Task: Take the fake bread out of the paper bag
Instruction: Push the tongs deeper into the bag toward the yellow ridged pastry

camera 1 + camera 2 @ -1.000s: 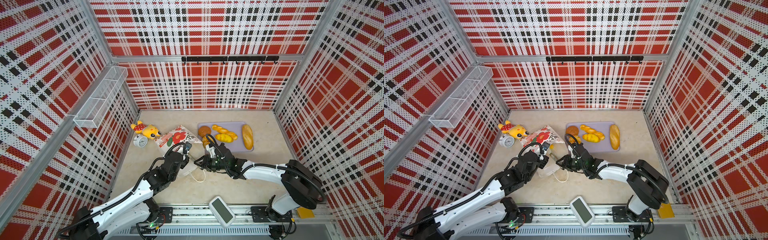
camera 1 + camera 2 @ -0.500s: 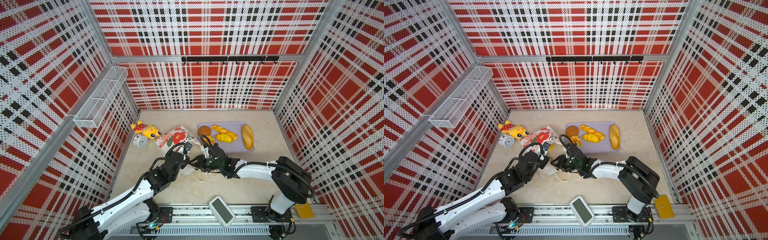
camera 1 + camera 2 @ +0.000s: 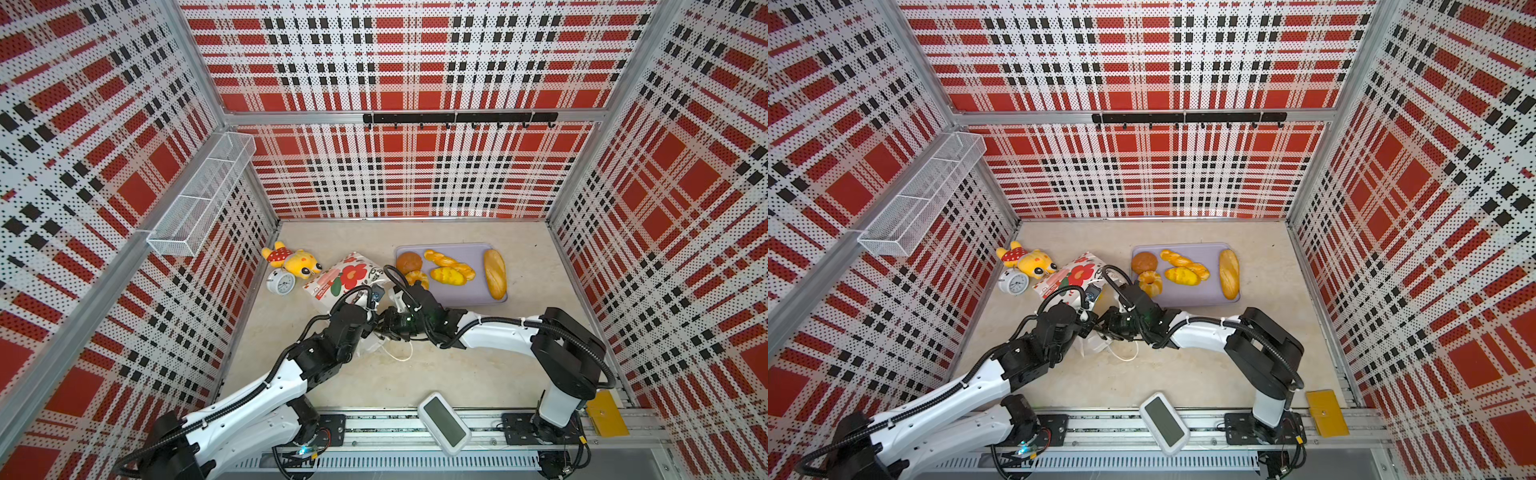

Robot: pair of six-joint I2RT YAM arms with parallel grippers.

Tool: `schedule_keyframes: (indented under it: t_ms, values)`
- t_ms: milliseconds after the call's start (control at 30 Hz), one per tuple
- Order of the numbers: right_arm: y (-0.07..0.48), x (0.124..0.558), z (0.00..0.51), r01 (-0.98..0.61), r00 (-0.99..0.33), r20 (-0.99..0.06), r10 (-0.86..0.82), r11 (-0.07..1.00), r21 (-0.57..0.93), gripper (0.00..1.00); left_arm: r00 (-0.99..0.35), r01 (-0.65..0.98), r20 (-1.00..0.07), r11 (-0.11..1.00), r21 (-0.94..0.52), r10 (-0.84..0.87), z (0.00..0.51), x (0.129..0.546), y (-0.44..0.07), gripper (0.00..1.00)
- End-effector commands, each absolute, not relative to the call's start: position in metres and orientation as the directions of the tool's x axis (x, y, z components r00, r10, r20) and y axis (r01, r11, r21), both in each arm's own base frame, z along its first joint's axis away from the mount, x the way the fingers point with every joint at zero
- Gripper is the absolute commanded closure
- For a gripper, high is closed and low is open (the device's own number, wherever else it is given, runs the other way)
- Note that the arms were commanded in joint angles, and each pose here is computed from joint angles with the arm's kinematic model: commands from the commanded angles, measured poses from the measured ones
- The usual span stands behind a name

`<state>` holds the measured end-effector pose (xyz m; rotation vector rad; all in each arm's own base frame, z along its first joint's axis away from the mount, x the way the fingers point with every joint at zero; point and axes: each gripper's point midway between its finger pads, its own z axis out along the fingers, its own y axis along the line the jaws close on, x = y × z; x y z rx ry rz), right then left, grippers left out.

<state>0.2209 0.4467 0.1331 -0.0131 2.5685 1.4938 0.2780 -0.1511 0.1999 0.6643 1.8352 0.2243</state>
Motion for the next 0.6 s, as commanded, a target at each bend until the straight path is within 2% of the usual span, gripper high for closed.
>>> schedule_keyframes:
  t_ms: [0,33,333,567]
  values:
    - [0.457,0.216,0.163,-0.216,-0.966,-0.259,0.028,0.471,0.856,0.97,-0.199,0.335,-0.829,0.831,0.444,0.523,0.207,0.277,-0.157,1.00]
    - [0.453,0.215,0.167,-0.236,-0.959,-0.283,0.023,0.484,0.842,1.00,-0.198,0.336,-0.829,0.831,0.444,0.523,0.207,0.277,-0.158,1.00]
    - [0.393,0.196,0.189,-0.311,-0.912,-0.407,0.045,0.571,0.760,1.00,-0.208,0.315,-0.834,0.842,0.438,0.511,0.210,0.277,-0.155,1.00]
    - [0.350,0.179,0.185,-0.302,-0.900,-0.433,0.056,0.634,0.711,1.00,-0.223,0.305,-0.839,0.853,0.424,0.497,0.210,0.279,-0.154,1.00]
